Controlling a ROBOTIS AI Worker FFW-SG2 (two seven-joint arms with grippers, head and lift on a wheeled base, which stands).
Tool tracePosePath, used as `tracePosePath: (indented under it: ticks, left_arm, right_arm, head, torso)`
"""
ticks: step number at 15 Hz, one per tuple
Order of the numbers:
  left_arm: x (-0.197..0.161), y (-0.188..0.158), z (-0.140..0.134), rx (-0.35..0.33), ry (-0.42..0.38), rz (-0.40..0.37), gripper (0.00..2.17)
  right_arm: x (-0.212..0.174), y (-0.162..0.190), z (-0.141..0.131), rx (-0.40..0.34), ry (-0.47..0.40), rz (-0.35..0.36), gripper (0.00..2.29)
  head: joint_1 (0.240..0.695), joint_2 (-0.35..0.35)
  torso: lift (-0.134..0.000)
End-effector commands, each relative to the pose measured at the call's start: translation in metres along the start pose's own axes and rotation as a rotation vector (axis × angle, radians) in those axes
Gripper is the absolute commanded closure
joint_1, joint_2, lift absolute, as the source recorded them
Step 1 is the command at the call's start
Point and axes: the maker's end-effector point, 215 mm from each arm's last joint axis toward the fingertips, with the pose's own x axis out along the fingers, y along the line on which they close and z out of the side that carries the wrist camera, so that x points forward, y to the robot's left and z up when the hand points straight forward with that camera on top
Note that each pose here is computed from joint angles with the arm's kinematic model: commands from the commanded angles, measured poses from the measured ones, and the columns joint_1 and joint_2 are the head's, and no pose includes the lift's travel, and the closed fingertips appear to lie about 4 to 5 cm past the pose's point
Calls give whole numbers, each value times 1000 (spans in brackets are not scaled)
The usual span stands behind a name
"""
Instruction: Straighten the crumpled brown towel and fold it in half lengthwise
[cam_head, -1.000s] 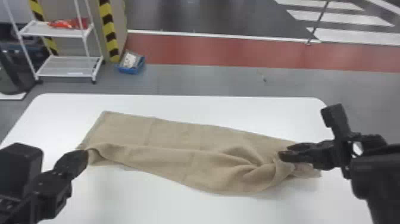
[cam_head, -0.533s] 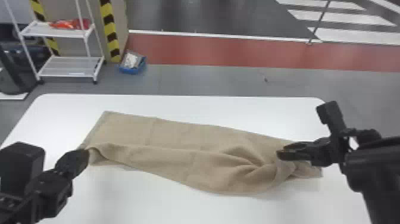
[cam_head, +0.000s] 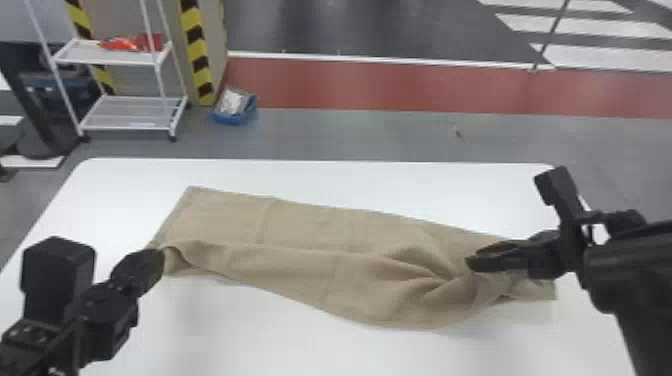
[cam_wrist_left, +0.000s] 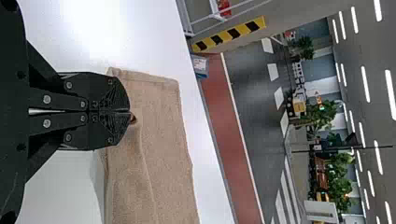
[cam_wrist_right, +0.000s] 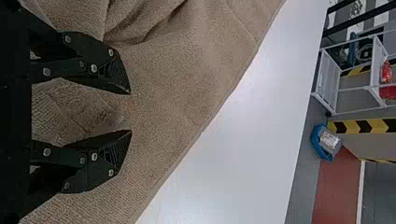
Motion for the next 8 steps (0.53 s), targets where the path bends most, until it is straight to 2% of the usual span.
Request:
tracePosePath:
  ticks: [1,8]
  left_arm:
    - [1,-2,0,1,0,-2,1420]
    - [1,-1,1,2,-2,-1,1416]
  right_arm:
    - [-3,-1,-4,3,10,4,704]
    - [-4,-12,-18,13,45,-9,704]
  head:
    - [695,-83]
    - [695,-103]
  torso:
    - [-124]
    - [-124]
